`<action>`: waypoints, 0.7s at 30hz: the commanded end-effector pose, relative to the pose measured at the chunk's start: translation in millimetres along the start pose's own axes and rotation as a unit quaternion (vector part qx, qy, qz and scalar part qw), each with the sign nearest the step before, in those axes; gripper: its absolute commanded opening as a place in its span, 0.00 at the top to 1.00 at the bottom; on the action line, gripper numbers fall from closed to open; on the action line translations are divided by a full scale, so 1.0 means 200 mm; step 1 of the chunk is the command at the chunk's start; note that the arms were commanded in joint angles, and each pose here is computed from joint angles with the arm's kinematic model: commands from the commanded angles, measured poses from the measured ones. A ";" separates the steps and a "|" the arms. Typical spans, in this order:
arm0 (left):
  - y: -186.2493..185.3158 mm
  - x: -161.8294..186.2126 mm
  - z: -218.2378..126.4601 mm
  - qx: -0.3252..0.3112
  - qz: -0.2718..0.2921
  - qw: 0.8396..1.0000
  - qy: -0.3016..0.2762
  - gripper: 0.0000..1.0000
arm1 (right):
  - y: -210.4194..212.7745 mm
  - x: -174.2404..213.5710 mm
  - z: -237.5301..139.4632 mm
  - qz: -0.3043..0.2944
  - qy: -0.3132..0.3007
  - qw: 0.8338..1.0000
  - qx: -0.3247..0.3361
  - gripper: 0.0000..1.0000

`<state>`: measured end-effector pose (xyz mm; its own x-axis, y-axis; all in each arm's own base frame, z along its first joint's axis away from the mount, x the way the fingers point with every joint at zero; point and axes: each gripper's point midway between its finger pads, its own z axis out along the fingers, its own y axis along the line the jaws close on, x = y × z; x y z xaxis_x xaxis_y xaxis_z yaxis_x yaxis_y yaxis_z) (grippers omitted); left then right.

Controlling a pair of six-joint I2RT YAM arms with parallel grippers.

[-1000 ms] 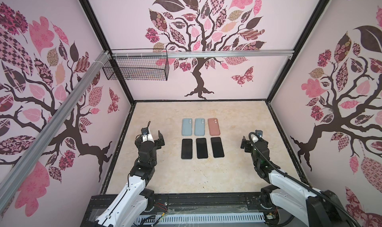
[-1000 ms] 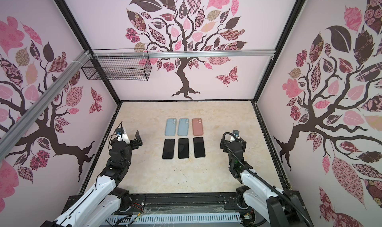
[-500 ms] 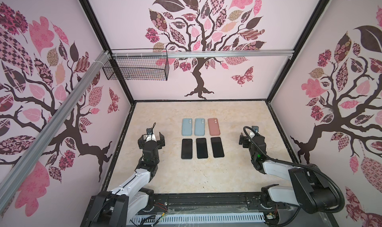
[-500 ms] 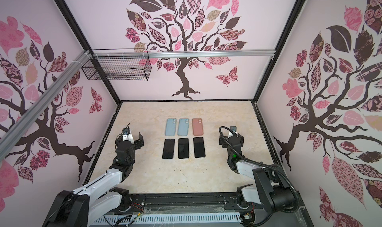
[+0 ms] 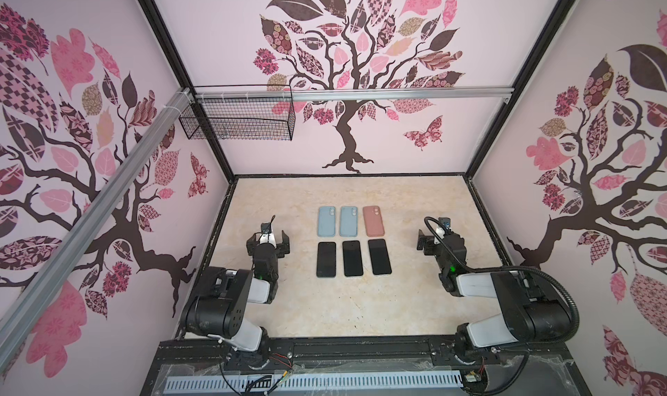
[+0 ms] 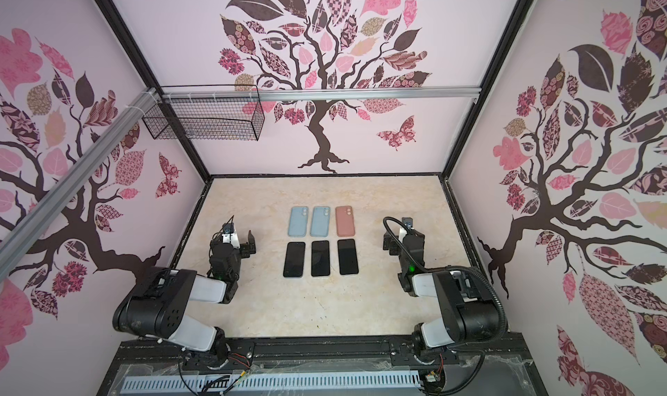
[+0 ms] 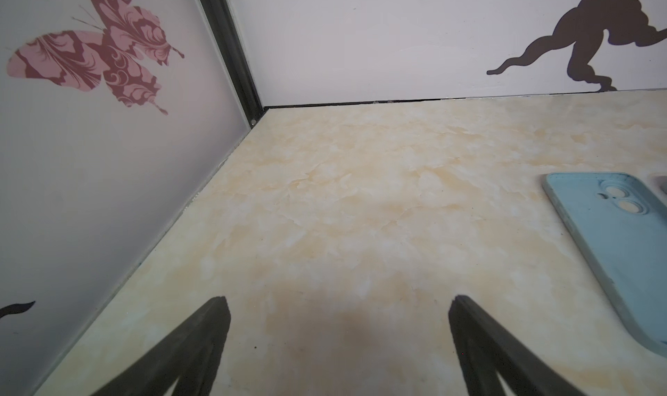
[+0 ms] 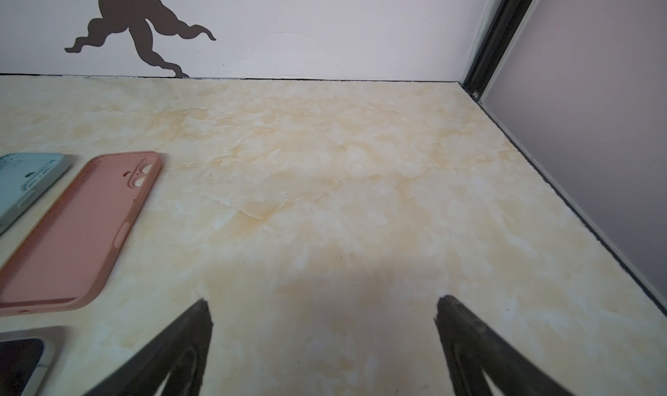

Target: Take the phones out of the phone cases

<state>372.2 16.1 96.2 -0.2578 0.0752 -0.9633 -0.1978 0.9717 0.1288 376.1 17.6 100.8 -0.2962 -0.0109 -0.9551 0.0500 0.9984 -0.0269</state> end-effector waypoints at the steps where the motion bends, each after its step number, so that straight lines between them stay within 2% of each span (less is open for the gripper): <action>1: -0.01 -0.08 0.01 0.013 -0.020 0.999 -0.028 0.01 | -0.02 -0.12 0.00 0.009 -0.051 0.999 0.005 0.00; 6: 0.06 -0.06 0.13 0.013 -0.055 0.998 0.026 0.02 | -0.02 -0.09 -0.06 0.012 -0.100 0.995 -0.001 0.00; 10: 0.07 -0.05 0.14 0.021 -0.062 0.997 0.032 0.02 | -0.03 -0.07 0.00 0.022 -0.068 0.997 -0.002 0.01; 18: 0.07 -0.05 0.14 0.020 -0.061 0.997 0.031 0.02 | -0.05 -0.07 0.01 0.029 -0.064 0.998 0.004 0.01; 21: 0.07 -0.05 0.14 0.020 -0.059 0.998 0.031 0.02 | -0.10 -0.06 0.05 0.050 -0.049 0.997 0.010 0.01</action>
<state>395.2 36.3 94.6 -0.3093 -0.0491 -0.9497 -0.2020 0.9793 0.0151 376.0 5.1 100.7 -0.2171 0.0319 -0.9756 0.0721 0.9973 0.0165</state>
